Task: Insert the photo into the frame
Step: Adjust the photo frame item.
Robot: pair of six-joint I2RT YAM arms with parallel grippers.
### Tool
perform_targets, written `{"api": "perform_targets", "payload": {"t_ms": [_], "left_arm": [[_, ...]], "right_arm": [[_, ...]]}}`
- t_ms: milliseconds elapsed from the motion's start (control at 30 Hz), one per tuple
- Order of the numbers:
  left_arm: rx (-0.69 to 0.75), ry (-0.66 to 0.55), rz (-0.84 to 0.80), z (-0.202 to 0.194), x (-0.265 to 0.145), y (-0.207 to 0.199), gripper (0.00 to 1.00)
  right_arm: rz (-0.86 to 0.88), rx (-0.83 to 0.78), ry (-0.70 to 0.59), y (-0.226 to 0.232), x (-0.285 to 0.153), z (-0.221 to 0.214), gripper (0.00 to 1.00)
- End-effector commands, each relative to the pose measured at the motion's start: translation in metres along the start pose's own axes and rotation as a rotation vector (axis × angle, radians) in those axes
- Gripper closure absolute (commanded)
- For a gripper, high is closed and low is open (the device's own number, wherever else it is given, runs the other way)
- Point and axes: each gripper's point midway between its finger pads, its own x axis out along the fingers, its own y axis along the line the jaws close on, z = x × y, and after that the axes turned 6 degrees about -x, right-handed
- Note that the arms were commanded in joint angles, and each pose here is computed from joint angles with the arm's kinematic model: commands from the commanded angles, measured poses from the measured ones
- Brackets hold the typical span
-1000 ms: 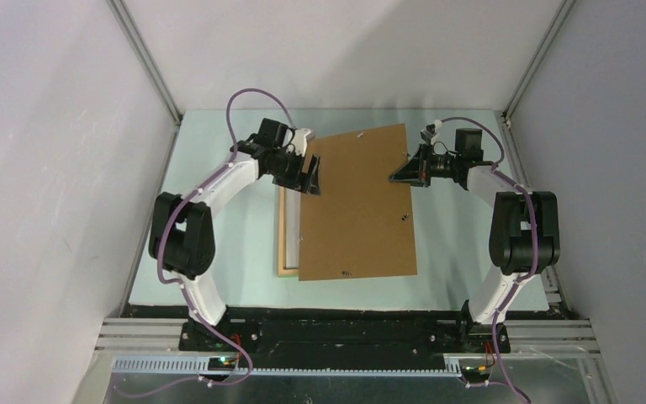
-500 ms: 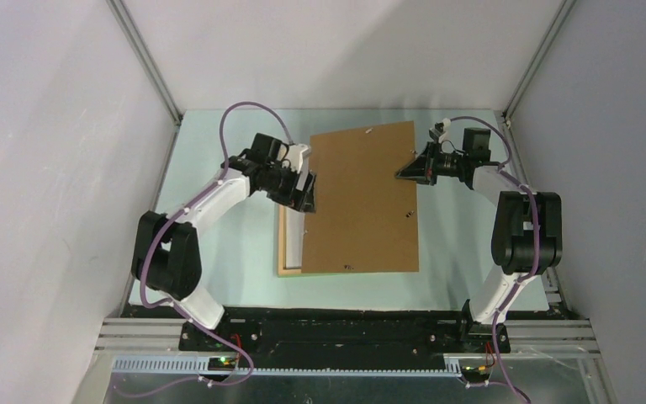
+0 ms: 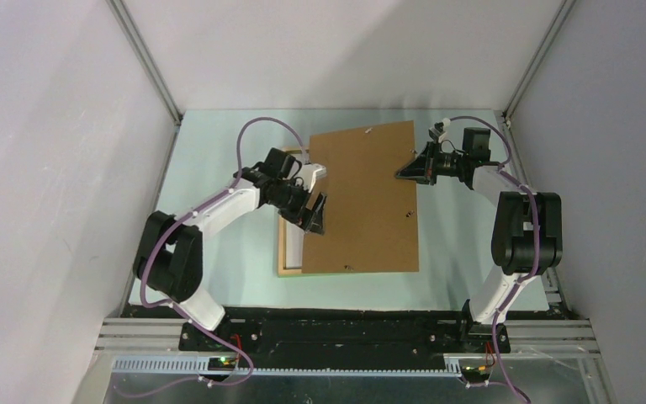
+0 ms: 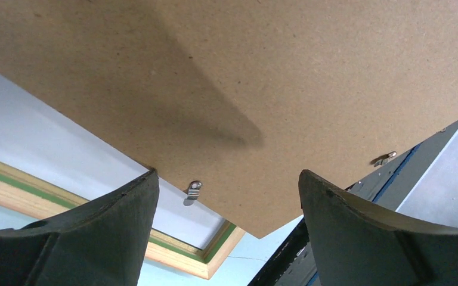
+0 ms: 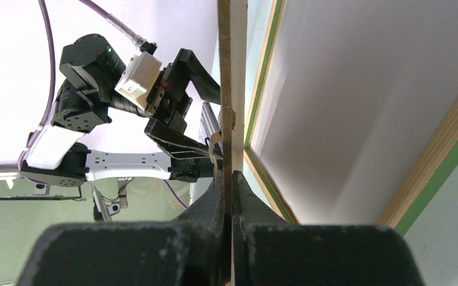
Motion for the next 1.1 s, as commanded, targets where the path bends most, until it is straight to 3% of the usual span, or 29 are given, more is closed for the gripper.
{"api": "perform_targets", "payload": {"t_ms": [0, 1067], "left_arm": [[0.070, -0.030, -0.040, 0.003, -0.008, -0.017, 0.09], [0.130, 0.019, -0.087, -0.024, -0.003, -0.031, 0.10]], "right_arm": [[0.075, -0.070, 0.009, 0.035, -0.009, 0.004, 1.00], [0.072, -0.076, -0.010, 0.035, -0.014, 0.010, 1.00]]}}
